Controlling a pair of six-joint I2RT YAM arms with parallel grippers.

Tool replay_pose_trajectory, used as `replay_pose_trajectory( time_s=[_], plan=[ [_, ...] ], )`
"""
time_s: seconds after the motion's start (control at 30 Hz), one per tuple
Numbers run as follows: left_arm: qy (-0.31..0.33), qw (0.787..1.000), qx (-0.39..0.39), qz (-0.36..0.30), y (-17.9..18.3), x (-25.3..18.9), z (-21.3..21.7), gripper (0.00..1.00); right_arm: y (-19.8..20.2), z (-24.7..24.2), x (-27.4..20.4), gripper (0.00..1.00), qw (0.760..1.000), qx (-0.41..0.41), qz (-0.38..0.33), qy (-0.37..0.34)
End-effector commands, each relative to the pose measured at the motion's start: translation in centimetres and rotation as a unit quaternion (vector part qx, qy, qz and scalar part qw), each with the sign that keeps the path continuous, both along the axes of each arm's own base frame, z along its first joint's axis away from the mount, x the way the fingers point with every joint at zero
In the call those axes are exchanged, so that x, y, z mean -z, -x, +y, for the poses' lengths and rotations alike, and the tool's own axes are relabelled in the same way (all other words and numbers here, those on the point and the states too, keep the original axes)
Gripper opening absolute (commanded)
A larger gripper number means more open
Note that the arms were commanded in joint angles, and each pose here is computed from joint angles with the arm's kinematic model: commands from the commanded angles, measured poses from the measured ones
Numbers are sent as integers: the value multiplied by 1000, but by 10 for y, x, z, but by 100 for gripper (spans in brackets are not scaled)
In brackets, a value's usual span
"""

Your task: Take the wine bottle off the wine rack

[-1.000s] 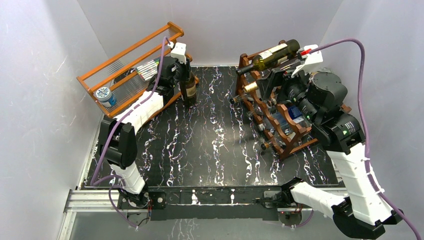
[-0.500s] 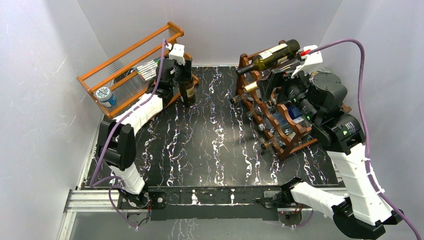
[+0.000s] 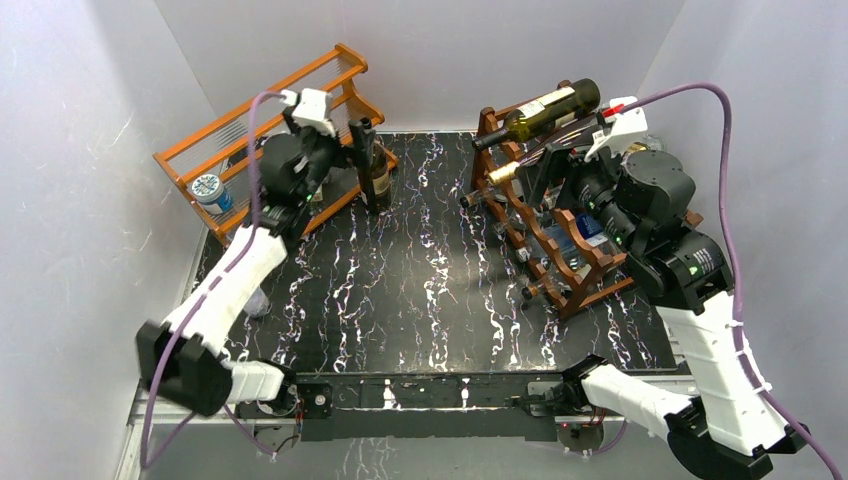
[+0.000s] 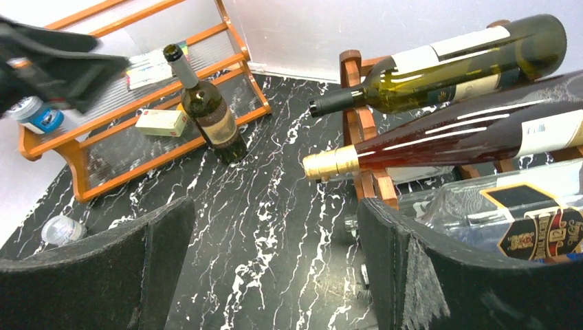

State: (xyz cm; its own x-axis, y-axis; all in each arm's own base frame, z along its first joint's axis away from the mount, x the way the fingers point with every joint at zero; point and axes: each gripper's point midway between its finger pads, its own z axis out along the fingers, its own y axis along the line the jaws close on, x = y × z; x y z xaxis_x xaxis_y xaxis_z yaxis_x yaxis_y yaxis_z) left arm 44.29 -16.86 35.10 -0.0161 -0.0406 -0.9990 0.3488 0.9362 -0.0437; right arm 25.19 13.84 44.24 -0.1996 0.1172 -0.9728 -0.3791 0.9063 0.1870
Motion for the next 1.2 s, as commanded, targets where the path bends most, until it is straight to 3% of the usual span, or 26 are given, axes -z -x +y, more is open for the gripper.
replay_pose_trajectory(
  time_s=[0.0,0.2,0.4,0.5,0.57,0.77,1.17],
  plan=[
    [55,996,54,-36,60,-29,2,98,1,-9,11,98,1000,24,7,-6],
    [37,996,83,21,83,19,-1,98,-4,-20,43,98,996,65,55,10],
    [57,993,105,6,97,24,-5,98,-24,-47,57,98,980,175,88,32],
    [56,992,117,10,104,29,-12,98,-35,-66,60,98,961,253,99,45],
    [40,992,121,12,108,32,-17,98,-38,-90,57,98,936,333,101,56],
    [14,992,127,5,121,35,-27,98,-58,-120,45,98,905,412,97,32],
    [-5,988,157,5,134,43,-48,98,-88,-201,61,98,875,453,129,-109]
  ],
)
